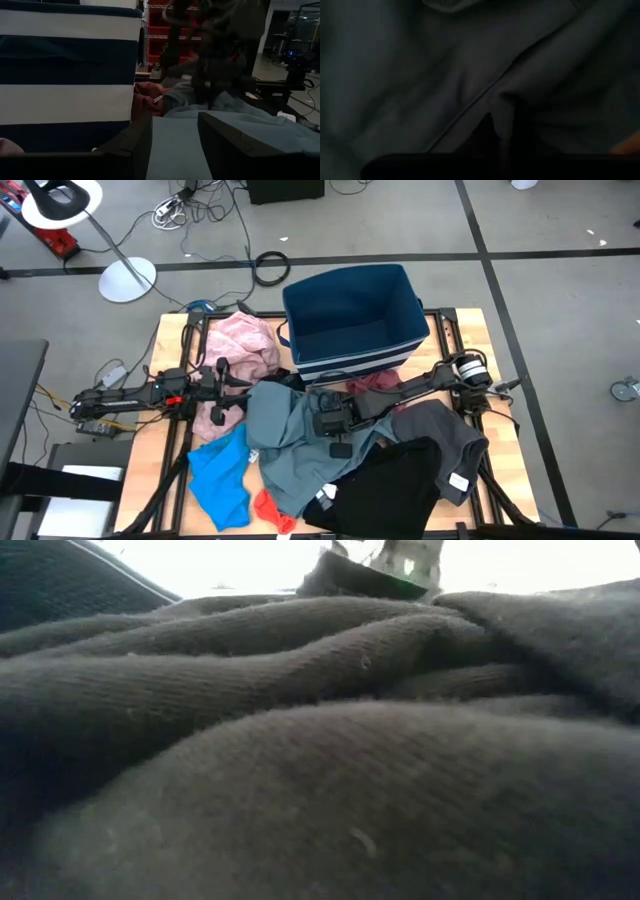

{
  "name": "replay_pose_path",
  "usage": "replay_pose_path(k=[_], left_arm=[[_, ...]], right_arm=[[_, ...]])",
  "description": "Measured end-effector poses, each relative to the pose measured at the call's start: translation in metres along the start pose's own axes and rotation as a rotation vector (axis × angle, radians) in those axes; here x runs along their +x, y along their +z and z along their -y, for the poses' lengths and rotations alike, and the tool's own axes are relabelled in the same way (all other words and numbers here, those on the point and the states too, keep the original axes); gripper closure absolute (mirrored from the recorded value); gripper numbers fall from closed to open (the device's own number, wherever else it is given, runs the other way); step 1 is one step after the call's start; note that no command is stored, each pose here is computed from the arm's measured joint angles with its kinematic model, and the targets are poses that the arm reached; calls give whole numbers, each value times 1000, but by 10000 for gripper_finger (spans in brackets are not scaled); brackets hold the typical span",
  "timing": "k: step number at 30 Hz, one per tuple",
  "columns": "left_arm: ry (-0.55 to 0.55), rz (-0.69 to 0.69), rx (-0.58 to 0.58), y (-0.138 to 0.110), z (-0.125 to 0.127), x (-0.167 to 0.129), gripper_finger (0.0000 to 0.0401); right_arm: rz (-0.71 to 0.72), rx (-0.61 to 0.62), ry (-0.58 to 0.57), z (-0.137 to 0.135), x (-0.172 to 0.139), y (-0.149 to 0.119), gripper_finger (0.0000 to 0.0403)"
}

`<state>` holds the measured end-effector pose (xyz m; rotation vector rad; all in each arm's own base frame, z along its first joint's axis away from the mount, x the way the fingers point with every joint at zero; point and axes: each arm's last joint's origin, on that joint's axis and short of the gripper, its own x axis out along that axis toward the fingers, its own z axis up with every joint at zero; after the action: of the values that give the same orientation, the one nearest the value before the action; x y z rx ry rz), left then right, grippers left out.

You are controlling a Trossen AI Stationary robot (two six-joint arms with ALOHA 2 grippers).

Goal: Sort clothes
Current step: Put the blue long pants in the blue laundry bin organizer

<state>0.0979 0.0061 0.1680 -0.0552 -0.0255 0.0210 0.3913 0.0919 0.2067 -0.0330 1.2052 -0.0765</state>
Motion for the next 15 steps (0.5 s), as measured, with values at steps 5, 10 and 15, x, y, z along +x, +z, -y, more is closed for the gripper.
replay_pose_path(k=[5,10,15], left_arm=[[0,2,0,0,0,0,238],[0,2,0,0,0,0,238],[-1,7,0,1,0,0,238]], right_arm=[[56,19,9,4,-43,11,394],[167,29,-49,9,-101,17,397],[285,56,-75,18,-152,15,397]])
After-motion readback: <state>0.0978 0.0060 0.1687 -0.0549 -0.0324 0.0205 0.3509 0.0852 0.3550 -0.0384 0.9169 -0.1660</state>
